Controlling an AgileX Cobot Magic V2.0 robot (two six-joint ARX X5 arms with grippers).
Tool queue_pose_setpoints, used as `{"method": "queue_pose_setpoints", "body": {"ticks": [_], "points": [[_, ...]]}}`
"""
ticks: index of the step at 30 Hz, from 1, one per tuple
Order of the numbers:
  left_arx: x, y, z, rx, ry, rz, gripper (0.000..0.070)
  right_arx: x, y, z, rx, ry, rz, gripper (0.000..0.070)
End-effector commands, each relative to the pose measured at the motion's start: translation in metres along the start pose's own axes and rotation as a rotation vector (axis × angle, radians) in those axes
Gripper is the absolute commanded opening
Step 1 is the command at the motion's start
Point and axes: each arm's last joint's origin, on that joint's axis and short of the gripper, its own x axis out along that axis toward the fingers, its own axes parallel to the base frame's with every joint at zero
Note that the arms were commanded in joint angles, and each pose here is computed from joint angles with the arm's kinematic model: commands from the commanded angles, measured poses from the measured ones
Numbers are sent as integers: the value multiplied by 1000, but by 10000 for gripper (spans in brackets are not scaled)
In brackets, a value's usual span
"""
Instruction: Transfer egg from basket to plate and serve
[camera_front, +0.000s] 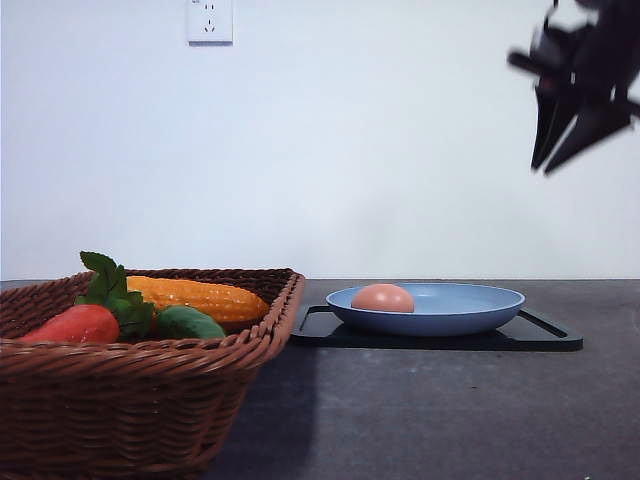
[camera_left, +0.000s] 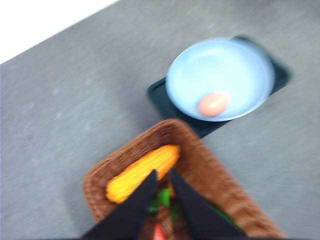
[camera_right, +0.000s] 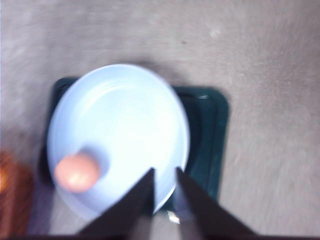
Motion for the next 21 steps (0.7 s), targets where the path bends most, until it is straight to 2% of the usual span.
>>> {"method": "queue_pose_setpoints", "body": {"ticks": [1,4,7,11,16,21], "points": [[6,3,7,32,-2,23,0,-15,21,-2,-71,-19,-2,0],[21,15,6,15,44,77,0,-43,49,-17,-157,-52,-43,0],[31,35,2,-42,62,136,0,-69,76,-32,-251,-115,-77,0],[36,59,-9,-123,51,151,0,-97,105,-54,-351,-194,-80,0],[31,76,-30,-203,-31,127,0,-119,122,-83,-431,-284,-84,0],[18,76,-56,-242,-142,115,0,-118,121,-117,-476,-382,-52,0]]}}
